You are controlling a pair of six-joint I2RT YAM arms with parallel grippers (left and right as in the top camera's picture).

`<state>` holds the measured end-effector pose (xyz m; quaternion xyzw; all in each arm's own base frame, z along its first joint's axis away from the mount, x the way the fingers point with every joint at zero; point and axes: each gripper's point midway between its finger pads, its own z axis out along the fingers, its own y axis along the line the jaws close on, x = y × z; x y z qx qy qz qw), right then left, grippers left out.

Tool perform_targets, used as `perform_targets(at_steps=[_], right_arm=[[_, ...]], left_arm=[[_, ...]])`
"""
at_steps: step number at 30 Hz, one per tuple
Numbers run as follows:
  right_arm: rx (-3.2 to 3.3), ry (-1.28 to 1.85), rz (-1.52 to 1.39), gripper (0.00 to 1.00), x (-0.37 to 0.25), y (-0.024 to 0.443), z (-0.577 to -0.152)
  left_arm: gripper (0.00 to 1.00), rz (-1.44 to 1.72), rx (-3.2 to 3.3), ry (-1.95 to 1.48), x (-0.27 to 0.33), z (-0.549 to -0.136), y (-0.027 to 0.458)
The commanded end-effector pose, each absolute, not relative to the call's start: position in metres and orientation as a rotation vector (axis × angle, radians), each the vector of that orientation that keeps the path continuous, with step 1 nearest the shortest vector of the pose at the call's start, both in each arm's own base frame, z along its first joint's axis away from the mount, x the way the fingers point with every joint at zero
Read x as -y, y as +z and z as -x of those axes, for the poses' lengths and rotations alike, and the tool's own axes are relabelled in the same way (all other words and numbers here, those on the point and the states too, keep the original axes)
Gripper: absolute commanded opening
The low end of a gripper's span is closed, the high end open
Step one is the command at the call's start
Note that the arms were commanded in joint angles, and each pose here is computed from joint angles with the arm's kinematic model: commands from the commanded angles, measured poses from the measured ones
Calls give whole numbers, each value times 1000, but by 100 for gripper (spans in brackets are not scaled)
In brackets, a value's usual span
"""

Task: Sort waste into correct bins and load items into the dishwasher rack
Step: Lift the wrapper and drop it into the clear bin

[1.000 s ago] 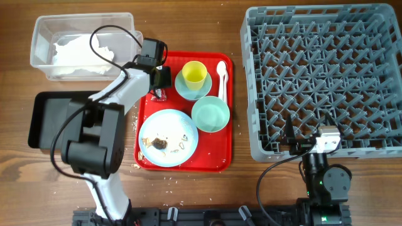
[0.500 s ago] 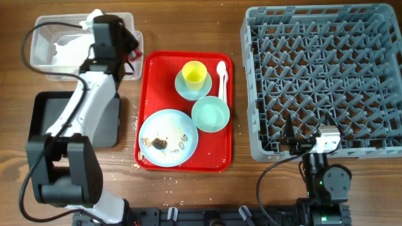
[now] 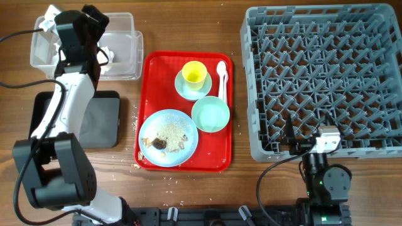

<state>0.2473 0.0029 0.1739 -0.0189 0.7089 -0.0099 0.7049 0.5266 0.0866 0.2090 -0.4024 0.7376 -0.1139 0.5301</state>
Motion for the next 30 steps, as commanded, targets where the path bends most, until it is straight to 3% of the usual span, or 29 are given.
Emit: perform_targets(at_steps=[1, 7, 14, 23, 26, 28, 30], right_arm=[[-1568, -35, 47, 100, -2, 176, -247], [-1568, -35, 46, 100, -2, 176, -247], [-1568, -35, 46, 100, -2, 176, -247], [-1568, -35, 46, 100, -2, 176, -247], [-1568, -35, 46, 100, -2, 176, -247], [-1568, -35, 47, 100, -2, 176, -247], [-1568, -35, 47, 100, -2, 176, -247]], left_arm=[[100, 962, -1754, -259, -90, -527, 210], [100, 953, -1756, -276, -86, -514, 230], [100, 948, -1744, -280, -81, -472, 280], [100, 981, -1827, -250, -75, -422, 291], [93, 990, -1849, -242, -74, -414, 289], [80, 1015, -1917, -221, -72, -405, 273], [79, 1035, -1971, -202, -71, -397, 262]])
